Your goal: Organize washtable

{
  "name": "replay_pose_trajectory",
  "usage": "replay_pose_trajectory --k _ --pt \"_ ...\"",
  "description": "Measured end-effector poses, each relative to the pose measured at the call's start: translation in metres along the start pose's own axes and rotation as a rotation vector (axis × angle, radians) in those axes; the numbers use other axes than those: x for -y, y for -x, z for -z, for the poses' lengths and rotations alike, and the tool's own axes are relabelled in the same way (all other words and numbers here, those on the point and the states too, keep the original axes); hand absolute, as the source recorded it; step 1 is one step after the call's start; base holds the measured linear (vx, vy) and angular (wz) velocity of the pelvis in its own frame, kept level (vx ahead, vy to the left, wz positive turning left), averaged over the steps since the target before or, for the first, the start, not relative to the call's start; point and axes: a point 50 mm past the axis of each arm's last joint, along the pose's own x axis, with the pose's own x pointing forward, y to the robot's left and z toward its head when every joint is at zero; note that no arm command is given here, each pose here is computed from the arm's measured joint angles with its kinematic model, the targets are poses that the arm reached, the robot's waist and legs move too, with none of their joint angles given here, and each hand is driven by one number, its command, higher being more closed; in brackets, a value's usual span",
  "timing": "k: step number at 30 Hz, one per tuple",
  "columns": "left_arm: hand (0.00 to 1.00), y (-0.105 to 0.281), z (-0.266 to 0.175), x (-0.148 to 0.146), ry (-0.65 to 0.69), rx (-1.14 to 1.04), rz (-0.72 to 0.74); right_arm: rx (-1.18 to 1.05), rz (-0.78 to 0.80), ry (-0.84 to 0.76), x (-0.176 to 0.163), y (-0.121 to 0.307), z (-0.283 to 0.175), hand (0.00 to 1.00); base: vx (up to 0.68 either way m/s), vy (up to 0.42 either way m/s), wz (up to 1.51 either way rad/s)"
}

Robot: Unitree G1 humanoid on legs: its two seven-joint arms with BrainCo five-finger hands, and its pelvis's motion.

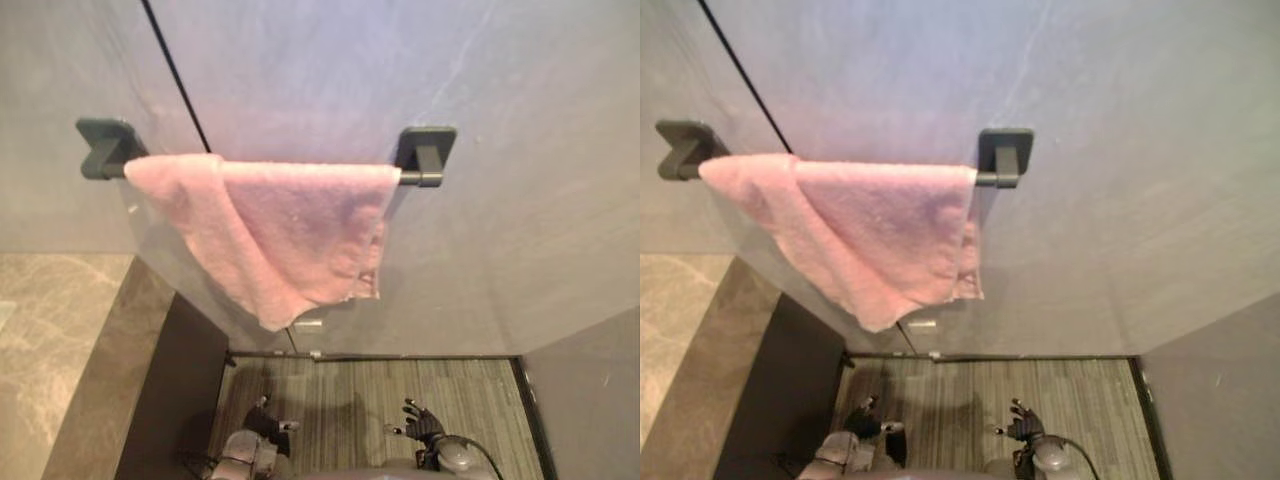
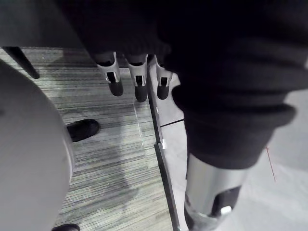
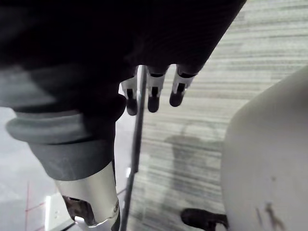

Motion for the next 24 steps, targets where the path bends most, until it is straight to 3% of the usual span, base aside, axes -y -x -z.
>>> replay_pose_trajectory --k 4,12,17,19,24 --pt "0.0 0.0 -0.003 -0.001 0.013 0.019 -0.017 -0.005 0.021 0.046 0.01 -0.003 -0.004 0.0 -0.03 -0.025 0.4" --pt "0.0 -0.003 -0.018 0.003 0.058 0.05 -0.021 0.0 0.092 -0.012 0.025 -0.002 -0.005 0.0 -0.03 -0.023 0.84" --pt "0.0 -0.002 -0.02 0.021 0.021 0.058 0.055 -0.046 0.181 -0.069 0.051 0.009 0.015 0.0 0.01 0.017 1.13" --pt "0.0 -0.003 -0.018 0.012 -0.004 0.053 0.038 -0.061 0.171 -0.085 0.043 0.01 0.021 0.0 -0.02 -0.048 0.91" --pt "0.0 -0.004 -0.028 0.02 -0.072 0.088 0.079 -0.088 0.211 -0.117 0.048 0.013 0.03 0.0 0.02 0.119 0.62"
